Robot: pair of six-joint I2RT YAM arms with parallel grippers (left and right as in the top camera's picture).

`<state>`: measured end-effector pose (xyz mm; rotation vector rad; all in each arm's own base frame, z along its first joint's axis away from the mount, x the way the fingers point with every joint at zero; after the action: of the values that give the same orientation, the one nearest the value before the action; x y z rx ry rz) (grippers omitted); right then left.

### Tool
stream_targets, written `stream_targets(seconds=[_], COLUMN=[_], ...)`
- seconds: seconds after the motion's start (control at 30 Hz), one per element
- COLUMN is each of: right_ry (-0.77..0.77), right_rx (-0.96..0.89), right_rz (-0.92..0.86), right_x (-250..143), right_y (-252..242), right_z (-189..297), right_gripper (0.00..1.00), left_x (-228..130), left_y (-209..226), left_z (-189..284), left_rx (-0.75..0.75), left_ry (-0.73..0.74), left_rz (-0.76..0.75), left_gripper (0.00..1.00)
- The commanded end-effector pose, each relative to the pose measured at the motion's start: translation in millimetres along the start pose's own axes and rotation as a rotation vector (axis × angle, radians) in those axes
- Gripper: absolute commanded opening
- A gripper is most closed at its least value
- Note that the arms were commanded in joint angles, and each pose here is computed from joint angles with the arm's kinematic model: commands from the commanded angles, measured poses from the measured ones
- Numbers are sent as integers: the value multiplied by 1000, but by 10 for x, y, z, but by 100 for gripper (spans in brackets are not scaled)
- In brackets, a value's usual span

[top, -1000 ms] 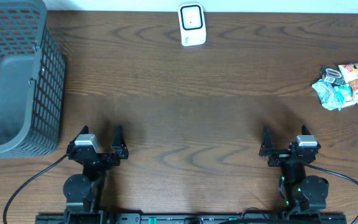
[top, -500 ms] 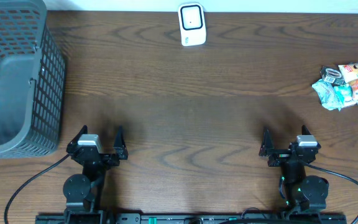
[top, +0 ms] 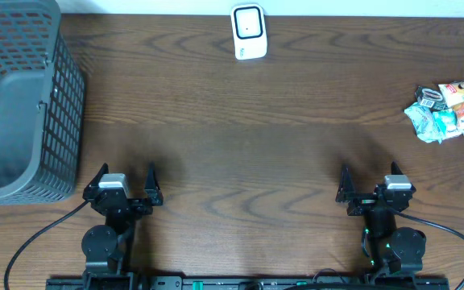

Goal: Scan the item barcode

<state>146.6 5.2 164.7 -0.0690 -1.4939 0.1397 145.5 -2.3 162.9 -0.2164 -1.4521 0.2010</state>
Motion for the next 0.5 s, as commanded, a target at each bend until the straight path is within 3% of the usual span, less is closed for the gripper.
stream_targets(seconds=[0.0,0.47], right_ry=[1,1], right_rx=[-10,-9], right_rz=[-7,-7], right_x=[-12,-12], right_y=[-10,-10], right_z=[0,0], right_gripper=[99,99], left_x=[-105,-96], left_y=[35,74], left_z=[-6,-4], left_rx=[17,73], left_ry=[47,34], left_rz=[-8,-10], left_gripper=[98,98])
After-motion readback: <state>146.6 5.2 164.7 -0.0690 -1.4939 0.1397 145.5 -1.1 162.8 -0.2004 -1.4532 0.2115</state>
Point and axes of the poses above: each gripper's point midway between its finger pads, its own z axis back along the fingers, its own y axis along the line the jaws close on, x = y × z, the point moved 10 cm from there along z, back along the fingers, and after that the axes turned 10 degrees about z, right-handed, at the moved point
